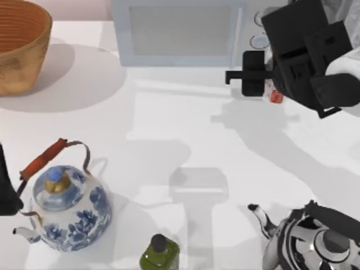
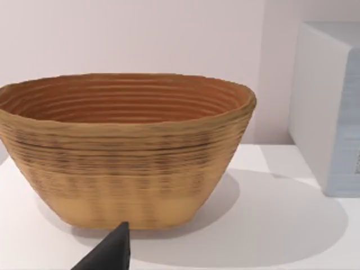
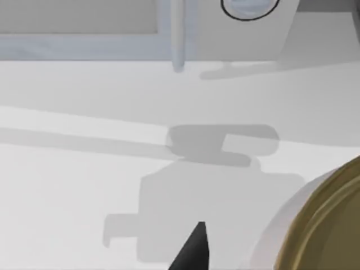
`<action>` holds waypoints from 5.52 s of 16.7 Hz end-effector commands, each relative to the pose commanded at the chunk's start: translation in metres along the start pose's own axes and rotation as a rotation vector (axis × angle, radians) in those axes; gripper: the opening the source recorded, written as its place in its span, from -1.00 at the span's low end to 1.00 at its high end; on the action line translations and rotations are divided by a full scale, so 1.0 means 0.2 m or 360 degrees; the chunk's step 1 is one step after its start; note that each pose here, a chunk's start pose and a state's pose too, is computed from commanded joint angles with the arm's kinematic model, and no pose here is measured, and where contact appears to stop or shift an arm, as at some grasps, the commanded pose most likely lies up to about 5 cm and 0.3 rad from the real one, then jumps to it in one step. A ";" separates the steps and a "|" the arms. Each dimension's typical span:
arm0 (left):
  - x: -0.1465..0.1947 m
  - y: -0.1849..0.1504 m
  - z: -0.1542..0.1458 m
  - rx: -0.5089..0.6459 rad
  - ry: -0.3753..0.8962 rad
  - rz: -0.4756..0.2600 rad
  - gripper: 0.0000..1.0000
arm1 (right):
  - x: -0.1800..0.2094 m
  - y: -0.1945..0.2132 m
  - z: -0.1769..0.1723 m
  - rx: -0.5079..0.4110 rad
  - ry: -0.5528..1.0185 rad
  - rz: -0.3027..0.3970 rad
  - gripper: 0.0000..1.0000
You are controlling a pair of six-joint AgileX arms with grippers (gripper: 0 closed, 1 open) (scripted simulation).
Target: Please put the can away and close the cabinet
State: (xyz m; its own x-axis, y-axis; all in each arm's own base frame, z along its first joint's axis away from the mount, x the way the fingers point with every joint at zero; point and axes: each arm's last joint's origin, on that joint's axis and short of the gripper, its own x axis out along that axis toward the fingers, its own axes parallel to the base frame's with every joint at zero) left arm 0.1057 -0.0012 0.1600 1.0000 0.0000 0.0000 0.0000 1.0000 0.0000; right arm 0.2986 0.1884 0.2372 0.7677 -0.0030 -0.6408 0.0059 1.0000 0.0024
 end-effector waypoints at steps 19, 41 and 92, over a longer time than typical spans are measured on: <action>0.00 0.00 0.00 0.0000 0.0000 0.0000 1.00 | -0.58 -0.83 -0.54 0.0090 -0.0713 0.0113 -1.00; 0.00 0.00 0.00 0.0000 0.0000 0.0000 1.00 | -0.68 -0.93 -0.62 -0.0023 -0.0986 0.0039 -1.00; 0.00 0.00 0.00 0.0000 0.0000 0.0000 1.00 | -0.52 -0.71 1.47 0.0000 -0.1100 0.0009 -0.55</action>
State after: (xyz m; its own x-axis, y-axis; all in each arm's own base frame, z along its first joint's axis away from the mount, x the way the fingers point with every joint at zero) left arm 0.1057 -0.0012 0.1600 1.0000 0.0000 0.0000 0.0000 1.0000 0.0000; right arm 0.4060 0.0450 0.5295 1.0000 -0.0006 -0.0046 0.0006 1.0000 0.0046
